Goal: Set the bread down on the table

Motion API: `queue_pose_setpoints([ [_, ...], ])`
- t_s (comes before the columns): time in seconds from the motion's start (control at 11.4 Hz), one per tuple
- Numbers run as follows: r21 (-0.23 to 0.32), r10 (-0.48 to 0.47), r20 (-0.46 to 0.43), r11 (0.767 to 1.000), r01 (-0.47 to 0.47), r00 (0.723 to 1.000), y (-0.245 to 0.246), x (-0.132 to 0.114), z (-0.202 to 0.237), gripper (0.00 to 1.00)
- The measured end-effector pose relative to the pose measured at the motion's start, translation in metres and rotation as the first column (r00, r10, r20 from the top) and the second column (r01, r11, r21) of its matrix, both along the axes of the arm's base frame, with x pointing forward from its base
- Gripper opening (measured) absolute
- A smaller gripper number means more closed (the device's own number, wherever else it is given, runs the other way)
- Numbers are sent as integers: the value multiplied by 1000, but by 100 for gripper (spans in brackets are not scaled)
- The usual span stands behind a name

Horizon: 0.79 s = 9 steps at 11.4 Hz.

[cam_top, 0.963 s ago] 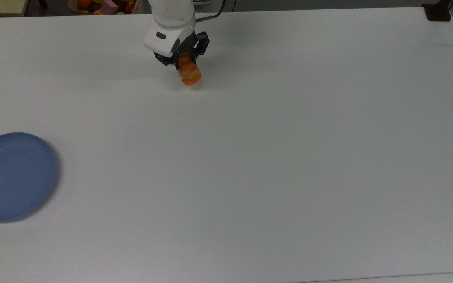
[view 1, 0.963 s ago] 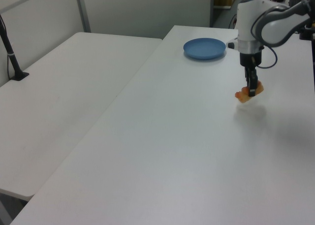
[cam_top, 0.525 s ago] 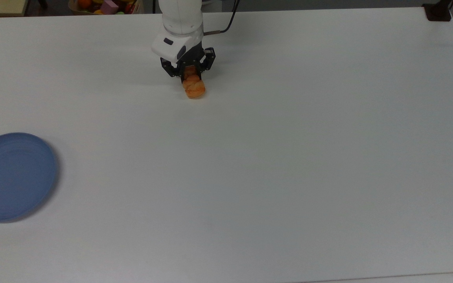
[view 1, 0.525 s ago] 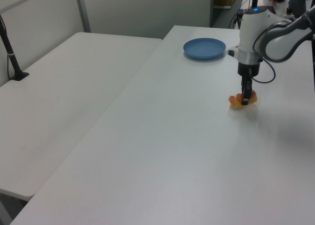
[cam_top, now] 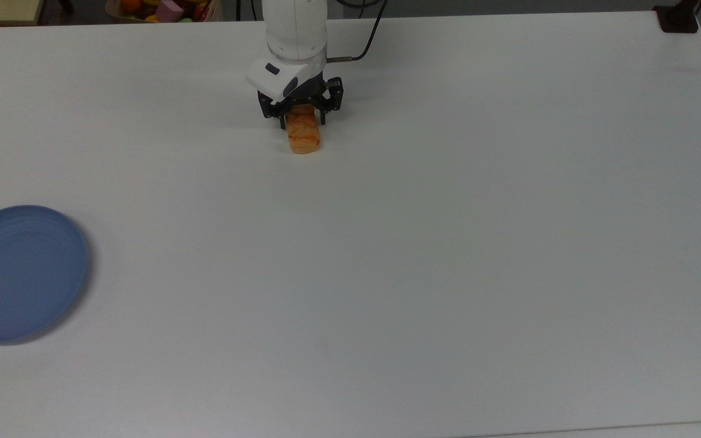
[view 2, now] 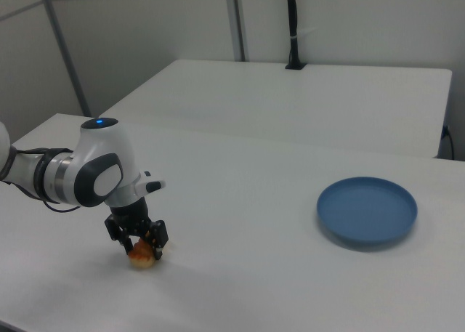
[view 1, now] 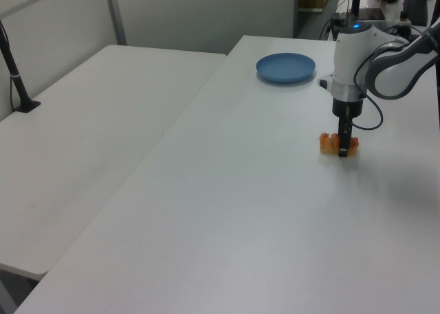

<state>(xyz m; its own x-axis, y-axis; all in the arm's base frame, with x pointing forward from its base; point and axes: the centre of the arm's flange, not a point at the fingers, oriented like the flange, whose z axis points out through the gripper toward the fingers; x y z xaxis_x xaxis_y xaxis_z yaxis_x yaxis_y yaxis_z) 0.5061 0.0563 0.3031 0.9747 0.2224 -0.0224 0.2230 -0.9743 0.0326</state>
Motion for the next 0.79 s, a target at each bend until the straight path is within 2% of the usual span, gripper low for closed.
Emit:
queue_pose_setpoints([
  [0.09, -4, -20, -21, 1000, 20, 1000, 3, -1, 1, 91],
  [0.18, -8, -33, -34, 999, 33, 999, 8, 2, 8, 100],
  [0.44, -23, -79, -50, 997, 78, 996, 14, 29, 72, 100],
  [0.61, -30, -125, -43, 992, 124, 991, 15, 49, 147, 100],
  [0.79, -23, -151, -15, 988, 150, 988, 14, 56, 212, 100],
])
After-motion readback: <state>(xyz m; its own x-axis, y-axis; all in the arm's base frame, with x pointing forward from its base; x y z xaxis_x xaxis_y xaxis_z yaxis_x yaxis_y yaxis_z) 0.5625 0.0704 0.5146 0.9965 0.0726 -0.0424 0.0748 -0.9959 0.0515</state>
